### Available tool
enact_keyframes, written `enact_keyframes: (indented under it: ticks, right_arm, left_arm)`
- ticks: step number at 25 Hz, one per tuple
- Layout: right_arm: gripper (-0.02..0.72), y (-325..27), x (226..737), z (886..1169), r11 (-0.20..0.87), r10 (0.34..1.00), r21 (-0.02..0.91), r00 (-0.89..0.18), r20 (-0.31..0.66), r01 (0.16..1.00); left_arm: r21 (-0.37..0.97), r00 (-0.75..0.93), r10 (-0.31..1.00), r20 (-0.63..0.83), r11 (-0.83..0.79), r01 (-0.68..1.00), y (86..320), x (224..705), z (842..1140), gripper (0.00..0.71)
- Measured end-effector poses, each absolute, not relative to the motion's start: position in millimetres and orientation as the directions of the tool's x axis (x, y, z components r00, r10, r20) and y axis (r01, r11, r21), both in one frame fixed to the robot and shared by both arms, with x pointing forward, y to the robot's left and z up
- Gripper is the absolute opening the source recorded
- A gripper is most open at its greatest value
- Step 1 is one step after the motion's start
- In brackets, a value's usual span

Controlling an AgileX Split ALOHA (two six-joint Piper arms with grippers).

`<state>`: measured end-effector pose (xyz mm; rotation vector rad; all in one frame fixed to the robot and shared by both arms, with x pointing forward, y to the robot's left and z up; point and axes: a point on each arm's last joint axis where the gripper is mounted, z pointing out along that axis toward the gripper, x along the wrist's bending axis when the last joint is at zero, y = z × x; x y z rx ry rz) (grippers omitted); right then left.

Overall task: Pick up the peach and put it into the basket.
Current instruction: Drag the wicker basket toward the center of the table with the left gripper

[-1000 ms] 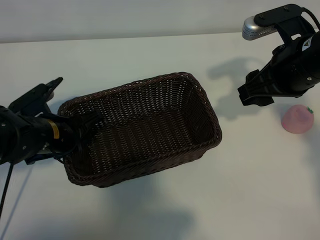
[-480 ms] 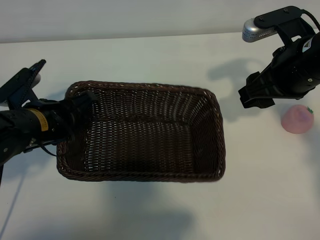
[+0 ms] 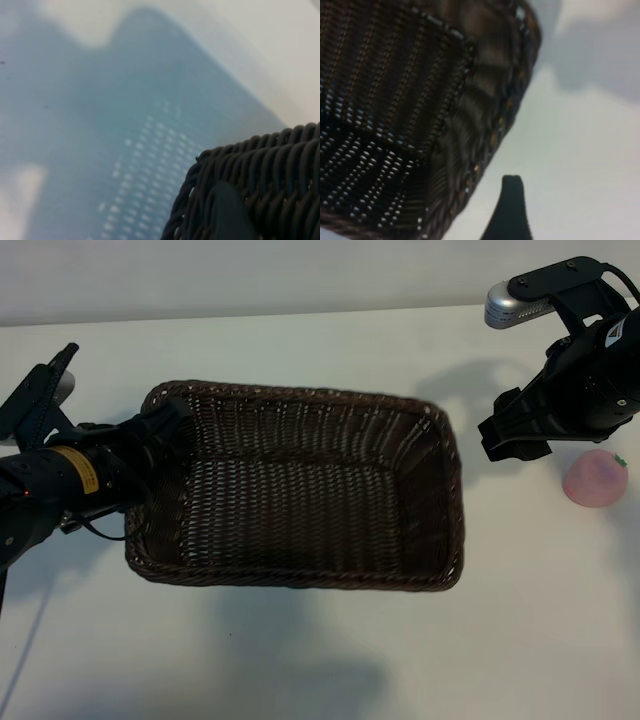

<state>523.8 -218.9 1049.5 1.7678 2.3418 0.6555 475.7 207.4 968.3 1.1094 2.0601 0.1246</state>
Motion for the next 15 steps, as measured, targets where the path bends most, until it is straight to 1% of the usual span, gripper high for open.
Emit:
enact_keyframes:
  ticks: [10,15]
  right_arm:
    - [0.594,-219,523,1049,0.219,0.941,0.411,-0.303,0.151,0.885]
    - [0.594,-219,523,1049,0.221,0.941,0.405,-0.303,0.153,0.887]
  left_arm:
    - [0.428,-0.259,0.7,-0.665,0.642,0.636,203,481,976,0.403]
    - [0.431,-0.292,0.681,-0.672,0.68,0.594,217,487,977,0.403]
